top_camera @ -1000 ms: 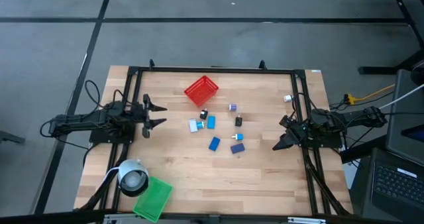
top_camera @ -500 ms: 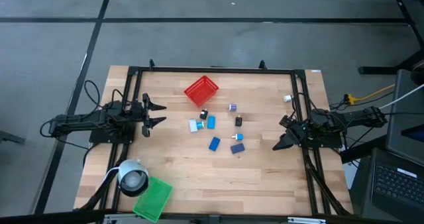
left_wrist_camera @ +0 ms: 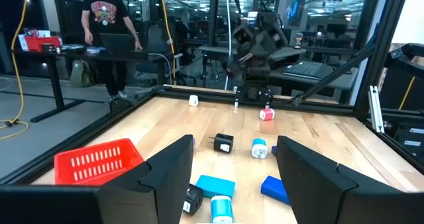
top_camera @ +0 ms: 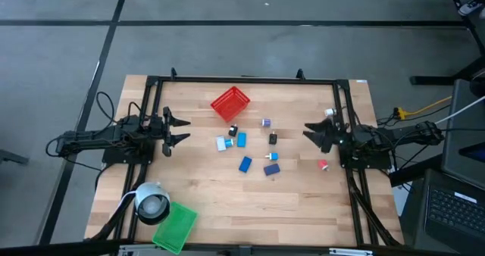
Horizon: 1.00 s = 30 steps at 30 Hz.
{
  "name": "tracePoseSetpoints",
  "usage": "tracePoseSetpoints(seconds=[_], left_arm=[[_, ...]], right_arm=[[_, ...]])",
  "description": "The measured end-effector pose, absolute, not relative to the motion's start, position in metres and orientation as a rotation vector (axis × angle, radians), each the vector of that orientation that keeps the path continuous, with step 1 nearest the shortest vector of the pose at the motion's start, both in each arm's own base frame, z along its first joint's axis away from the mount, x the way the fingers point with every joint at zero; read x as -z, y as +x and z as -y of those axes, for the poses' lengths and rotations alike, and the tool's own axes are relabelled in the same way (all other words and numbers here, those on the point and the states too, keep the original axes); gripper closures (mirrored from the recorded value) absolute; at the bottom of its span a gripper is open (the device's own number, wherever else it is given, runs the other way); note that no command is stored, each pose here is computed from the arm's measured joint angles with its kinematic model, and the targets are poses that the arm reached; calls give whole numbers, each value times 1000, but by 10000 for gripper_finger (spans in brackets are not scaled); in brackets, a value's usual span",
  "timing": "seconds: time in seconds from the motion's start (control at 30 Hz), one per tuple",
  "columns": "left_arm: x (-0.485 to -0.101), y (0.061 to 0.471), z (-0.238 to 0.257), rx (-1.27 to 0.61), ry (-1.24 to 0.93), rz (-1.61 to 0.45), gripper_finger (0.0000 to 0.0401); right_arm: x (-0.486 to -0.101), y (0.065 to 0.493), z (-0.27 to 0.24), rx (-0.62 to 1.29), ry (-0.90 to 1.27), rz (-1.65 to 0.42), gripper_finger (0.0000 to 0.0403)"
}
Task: Pick & Place Office items
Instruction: Put the white digital clock into the green bin
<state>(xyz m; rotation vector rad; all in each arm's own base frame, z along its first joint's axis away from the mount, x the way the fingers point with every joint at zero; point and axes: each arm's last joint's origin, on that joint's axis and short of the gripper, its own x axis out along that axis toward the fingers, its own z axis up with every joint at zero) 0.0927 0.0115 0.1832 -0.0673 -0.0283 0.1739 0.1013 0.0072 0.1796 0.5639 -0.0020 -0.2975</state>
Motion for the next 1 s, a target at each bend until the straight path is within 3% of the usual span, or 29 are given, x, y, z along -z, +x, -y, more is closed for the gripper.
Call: tracePoseSetpoints(seconds=[0.1, 0.17, 0.6, 0.77, 1.0], left_arm=[[-183, 93, -11, -174, -73, 29, 189], [-183, 93, -11, -173, -94, 31, 189], [-188, 92, -13, -221, -124, 83, 189], [-191, 91, -16, -342, -126, 120, 189], [-194, 91, -16, -319, -126, 154, 189]], right_arm=[[-179, 101, -7, 296, 221, -51, 58], [-180, 102, -7, 295, 140, -55, 58], [-193, 102, -7, 285, 352, 104, 58], [-194, 100, -2, 463, 279, 117, 58], [-198, 93, 7, 847, 234, 172, 58]])
